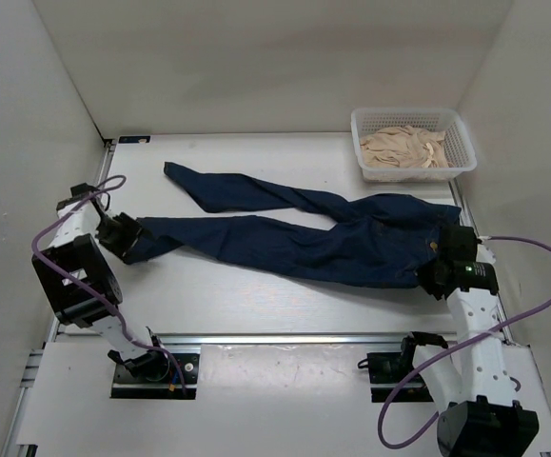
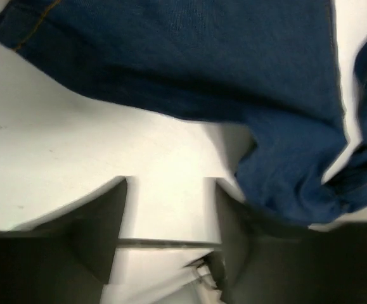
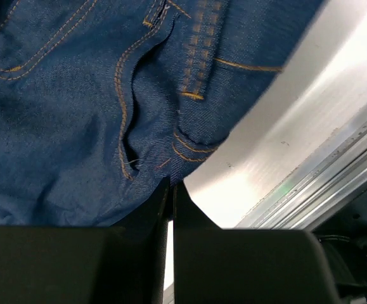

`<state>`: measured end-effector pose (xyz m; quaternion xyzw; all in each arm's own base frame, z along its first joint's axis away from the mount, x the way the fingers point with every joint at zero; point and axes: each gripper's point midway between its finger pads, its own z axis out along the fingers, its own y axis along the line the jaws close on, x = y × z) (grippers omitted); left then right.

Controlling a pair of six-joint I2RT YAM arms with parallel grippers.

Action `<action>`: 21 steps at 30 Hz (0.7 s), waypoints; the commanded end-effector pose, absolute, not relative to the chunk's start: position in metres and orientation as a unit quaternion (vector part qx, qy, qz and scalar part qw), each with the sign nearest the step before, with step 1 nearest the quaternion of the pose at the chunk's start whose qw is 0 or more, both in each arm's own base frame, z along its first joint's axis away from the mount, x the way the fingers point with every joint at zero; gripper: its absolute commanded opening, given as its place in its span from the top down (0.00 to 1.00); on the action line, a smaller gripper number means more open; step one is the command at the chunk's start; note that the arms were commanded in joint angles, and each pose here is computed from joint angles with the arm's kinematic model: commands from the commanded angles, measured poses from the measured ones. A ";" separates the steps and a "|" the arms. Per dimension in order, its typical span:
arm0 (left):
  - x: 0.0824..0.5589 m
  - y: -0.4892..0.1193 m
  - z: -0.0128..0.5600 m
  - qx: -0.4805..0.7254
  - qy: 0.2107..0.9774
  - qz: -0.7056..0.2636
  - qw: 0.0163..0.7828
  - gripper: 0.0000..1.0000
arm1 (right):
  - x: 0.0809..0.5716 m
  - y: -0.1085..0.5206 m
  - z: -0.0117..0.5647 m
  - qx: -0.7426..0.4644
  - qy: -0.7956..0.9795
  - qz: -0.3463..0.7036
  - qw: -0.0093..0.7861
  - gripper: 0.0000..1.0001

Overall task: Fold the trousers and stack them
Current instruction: Flatten the trousers out

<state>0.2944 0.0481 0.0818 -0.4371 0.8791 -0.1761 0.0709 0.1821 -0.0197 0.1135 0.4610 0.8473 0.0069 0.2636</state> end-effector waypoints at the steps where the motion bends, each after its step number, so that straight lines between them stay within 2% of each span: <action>1: 0.295 0.057 0.077 -0.430 0.881 -0.173 0.092 0.26 | 0.181 -0.031 0.130 0.472 0.830 -0.010 0.297 1.00; 4: 0.291 0.056 0.070 -0.438 0.877 -0.178 0.086 0.00 | 0.182 -0.037 0.145 0.466 0.828 -0.021 0.313 1.00; 7: 0.285 0.056 0.059 -0.451 0.873 -0.170 0.079 0.00 | 0.185 -0.037 0.154 0.462 0.826 -0.018 0.323 1.00; 11: 0.295 0.056 0.069 -0.460 0.862 -0.182 0.109 0.00 | 0.187 -0.038 0.154 0.454 0.832 -0.022 0.319 1.00; 16: 0.306 0.060 0.055 -0.480 0.853 -0.183 0.087 0.00 | 0.191 -0.035 0.152 0.448 0.836 -0.015 0.318 1.00; 19: 0.301 0.064 0.036 -0.497 0.850 -0.161 0.063 0.11 | 0.193 -0.036 0.153 0.448 0.834 -0.013 0.322 1.00; 21: 0.298 0.067 0.030 -0.500 0.851 -0.149 0.056 0.35 | 0.193 -0.034 0.153 0.447 0.835 -0.009 0.320 1.00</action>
